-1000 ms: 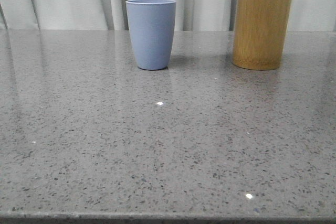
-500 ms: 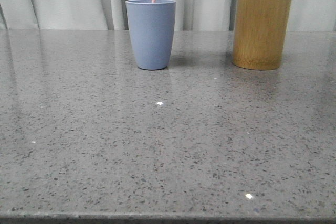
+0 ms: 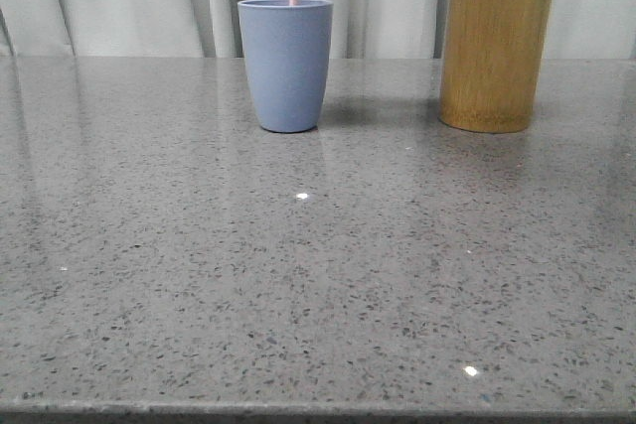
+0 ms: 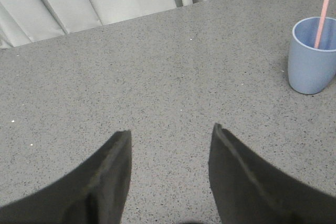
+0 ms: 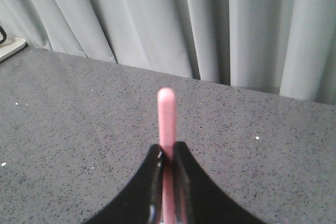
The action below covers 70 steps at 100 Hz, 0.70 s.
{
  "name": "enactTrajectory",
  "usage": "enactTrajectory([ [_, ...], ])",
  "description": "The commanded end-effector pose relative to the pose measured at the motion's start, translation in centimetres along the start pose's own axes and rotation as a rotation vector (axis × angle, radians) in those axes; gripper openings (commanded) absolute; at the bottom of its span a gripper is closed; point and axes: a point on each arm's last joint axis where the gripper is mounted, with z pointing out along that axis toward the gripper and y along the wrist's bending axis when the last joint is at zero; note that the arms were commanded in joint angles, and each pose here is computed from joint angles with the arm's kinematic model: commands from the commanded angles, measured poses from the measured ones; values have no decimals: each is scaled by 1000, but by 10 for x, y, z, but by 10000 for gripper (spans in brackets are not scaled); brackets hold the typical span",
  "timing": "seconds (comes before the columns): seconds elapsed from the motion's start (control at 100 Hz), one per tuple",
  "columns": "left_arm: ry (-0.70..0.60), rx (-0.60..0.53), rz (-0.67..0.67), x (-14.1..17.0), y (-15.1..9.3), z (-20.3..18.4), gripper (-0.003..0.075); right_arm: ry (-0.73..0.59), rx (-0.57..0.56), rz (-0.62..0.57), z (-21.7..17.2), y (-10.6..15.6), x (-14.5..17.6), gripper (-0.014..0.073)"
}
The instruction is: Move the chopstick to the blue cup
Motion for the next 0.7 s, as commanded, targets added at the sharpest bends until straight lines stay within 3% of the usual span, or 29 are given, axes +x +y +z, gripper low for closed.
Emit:
enactTrajectory([
  [0.0, -89, 6, -2, -11, 1, -6, 335, -134, -20, -3, -19, 8, -32, 131],
  [0.17, -91, 5, -1, -12, 1, -6, 335, -120, -21, -3, -20, 8, -32, 332],
  [0.26, -91, 5, -1, -12, 1, -6, 335, -128, -23, -3, -23, 9, -34, 388],
  [0.69, -151, 4, 12, -17, 1, -8, 335, -150, -39, -42, -57, 15, -54, 393],
])
